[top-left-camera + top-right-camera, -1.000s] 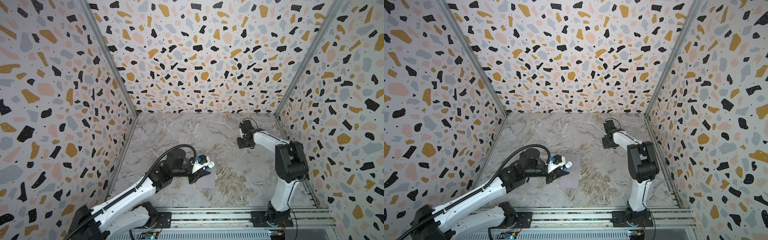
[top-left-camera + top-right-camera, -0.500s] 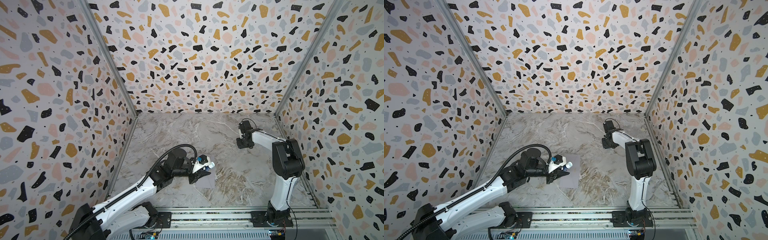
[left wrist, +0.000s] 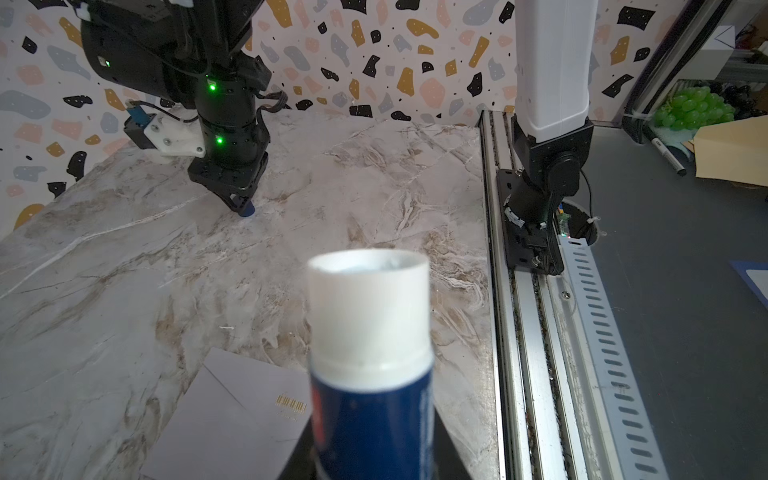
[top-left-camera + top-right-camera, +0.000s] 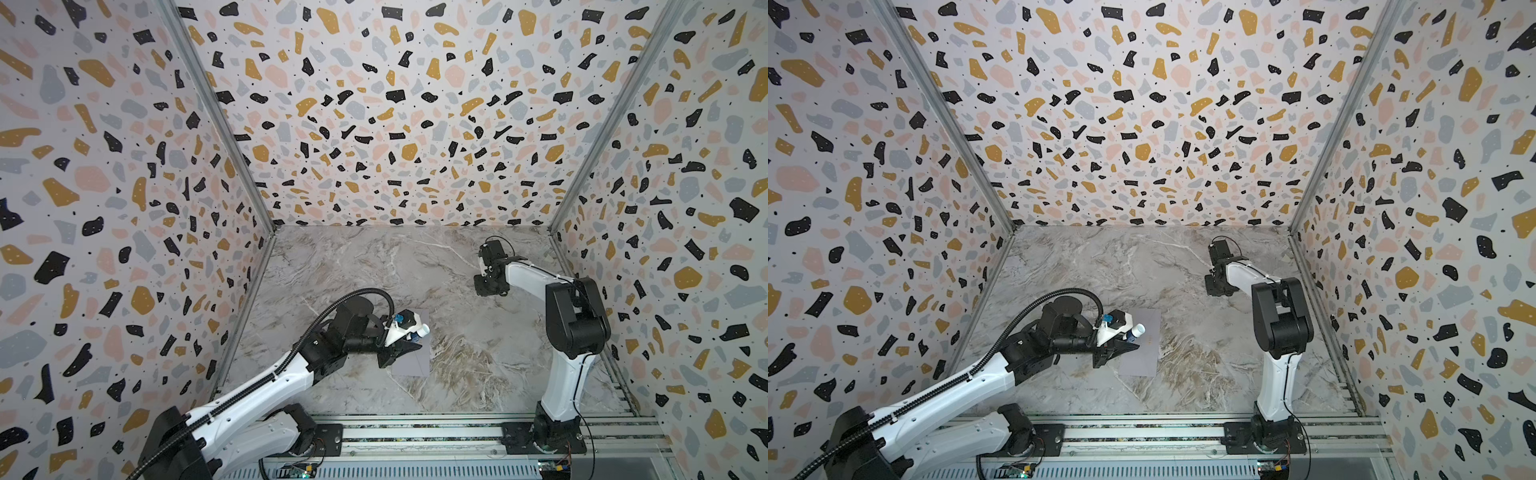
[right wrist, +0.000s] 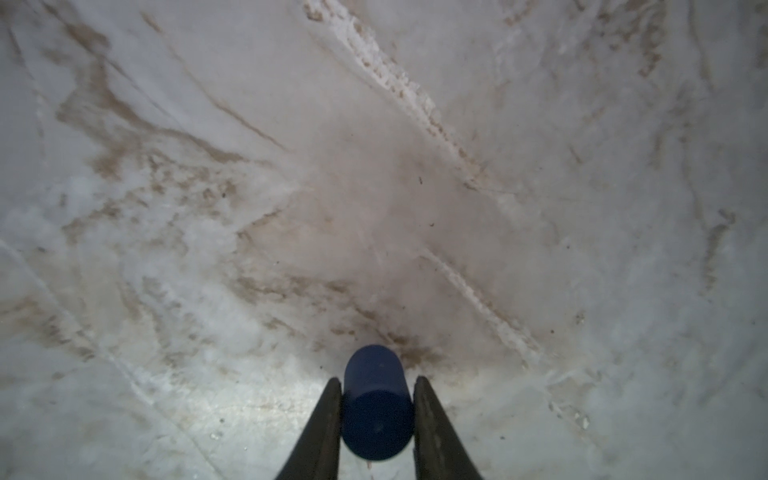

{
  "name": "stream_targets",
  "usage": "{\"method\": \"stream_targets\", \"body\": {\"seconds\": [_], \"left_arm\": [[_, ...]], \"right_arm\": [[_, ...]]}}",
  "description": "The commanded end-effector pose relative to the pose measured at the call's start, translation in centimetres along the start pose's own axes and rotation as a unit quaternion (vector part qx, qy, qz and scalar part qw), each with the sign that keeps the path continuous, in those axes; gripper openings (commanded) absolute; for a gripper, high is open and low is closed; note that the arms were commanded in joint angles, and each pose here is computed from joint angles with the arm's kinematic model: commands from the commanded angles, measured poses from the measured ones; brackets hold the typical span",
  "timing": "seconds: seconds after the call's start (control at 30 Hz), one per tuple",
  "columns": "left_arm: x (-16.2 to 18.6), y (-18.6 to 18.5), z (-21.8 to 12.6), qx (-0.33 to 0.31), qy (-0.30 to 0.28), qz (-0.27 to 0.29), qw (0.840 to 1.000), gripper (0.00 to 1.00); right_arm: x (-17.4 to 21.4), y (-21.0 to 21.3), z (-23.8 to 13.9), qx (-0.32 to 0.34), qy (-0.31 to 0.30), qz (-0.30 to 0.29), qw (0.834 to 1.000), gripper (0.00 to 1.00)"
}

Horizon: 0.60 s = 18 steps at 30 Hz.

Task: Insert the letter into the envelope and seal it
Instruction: 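Lower the right gripper and close it on the dark-blue cap, then lift the cap with the right gripper and carry it toward the left gripper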

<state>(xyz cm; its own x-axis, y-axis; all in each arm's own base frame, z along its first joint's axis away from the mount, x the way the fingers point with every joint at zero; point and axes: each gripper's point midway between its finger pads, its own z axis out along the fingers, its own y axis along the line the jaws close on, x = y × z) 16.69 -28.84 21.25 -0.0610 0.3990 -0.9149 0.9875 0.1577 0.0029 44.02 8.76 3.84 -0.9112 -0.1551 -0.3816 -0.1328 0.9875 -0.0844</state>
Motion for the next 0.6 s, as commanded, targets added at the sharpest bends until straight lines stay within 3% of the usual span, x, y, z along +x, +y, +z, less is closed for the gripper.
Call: {"method": "stream_targets", "body": {"seconds": [0.0,0.33,0.57], "left_arm": [[-0.6,0.1,-0.1,0.001,-0.011,0.010,1.000,0.06],[-0.4,0.1,0.0,0.001,-0.008,0.008,1.000,0.06],[-0.4,0.1,0.0,0.000,-0.008,0.008,1.000,0.06]], "right_arm": [[-1.0,0.0,-0.4,-0.004,-0.008,0.002,1.000,0.27],[-1.5,0.1,-1.6,-0.010,-0.018,0.000,1.000,0.24],[-3.4,0.8,-6.9,-0.049,-0.071,0.007,0.996,0.19]]}}
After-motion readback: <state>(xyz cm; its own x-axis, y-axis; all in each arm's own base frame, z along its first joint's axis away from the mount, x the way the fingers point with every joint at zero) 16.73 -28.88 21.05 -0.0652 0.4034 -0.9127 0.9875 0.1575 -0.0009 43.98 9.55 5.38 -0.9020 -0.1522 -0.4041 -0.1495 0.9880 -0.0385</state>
